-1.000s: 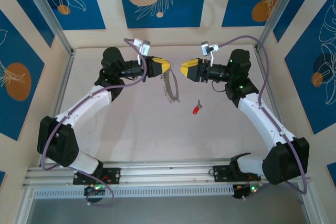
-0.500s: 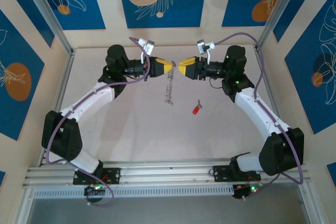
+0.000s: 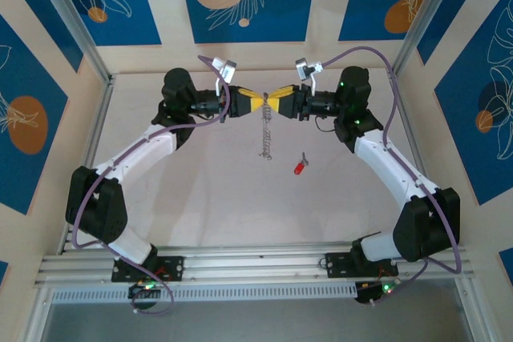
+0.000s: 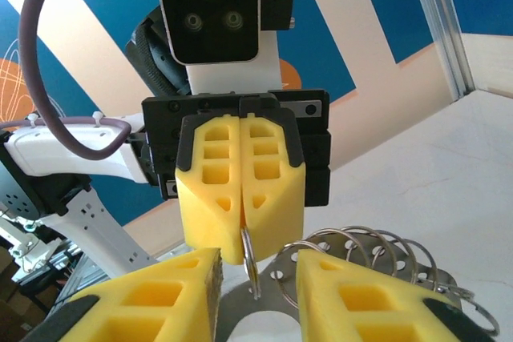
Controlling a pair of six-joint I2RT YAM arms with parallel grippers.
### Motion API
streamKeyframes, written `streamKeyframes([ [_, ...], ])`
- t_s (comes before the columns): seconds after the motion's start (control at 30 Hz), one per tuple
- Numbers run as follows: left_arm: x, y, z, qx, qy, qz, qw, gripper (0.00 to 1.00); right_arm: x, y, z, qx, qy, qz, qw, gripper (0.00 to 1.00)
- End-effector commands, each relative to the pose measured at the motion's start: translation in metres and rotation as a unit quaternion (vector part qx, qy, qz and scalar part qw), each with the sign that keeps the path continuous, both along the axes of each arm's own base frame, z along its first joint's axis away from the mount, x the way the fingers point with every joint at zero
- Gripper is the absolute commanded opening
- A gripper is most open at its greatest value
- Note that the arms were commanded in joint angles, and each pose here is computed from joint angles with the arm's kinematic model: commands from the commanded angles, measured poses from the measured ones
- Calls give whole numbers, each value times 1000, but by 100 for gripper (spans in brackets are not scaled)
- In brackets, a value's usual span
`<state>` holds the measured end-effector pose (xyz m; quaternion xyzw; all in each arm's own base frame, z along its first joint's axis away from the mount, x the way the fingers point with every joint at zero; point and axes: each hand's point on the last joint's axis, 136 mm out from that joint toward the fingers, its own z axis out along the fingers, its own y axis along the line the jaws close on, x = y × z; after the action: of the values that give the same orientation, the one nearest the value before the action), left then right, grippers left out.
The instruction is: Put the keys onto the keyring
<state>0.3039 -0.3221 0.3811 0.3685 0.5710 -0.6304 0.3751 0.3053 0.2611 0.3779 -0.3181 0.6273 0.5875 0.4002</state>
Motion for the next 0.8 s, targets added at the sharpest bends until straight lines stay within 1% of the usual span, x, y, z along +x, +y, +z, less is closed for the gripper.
streamKeyframes([
  [0.0,-6,4,21,-18,-38,-9,999,0,-5,5,14,5,-24,15,1000,28],
  [0.2,-6,4,20,-19,-37,-9,999,0,-8,8,11,1,-20,21,1000,12],
  [0.37,-7,4,23,-23,-38,-9,999,0,-9,9,5,-4,-13,25,1000,11],
  [0.4,-6,4,24,-24,-39,-9,999,0,-9,9,4,-5,-13,25,1000,9],
  [0.47,-6,4,24,-25,-38,-9,999,0,-9,10,2,-6,-12,26,1000,0],
  [0.6,-5,4,26,-30,-37,-8,999,0,-7,10,2,-4,-13,22,1000,0],
  [0.7,2,6,28,-36,-33,16,999,0,-1,9,2,-2,-18,6,1000,0],
  [0.73,6,9,29,-40,-32,33,998,2,1,8,2,0,-20,-2,1000,0],
  [0.77,10,14,31,-46,-34,55,997,9,4,6,3,4,-23,-10,1000,0],
])
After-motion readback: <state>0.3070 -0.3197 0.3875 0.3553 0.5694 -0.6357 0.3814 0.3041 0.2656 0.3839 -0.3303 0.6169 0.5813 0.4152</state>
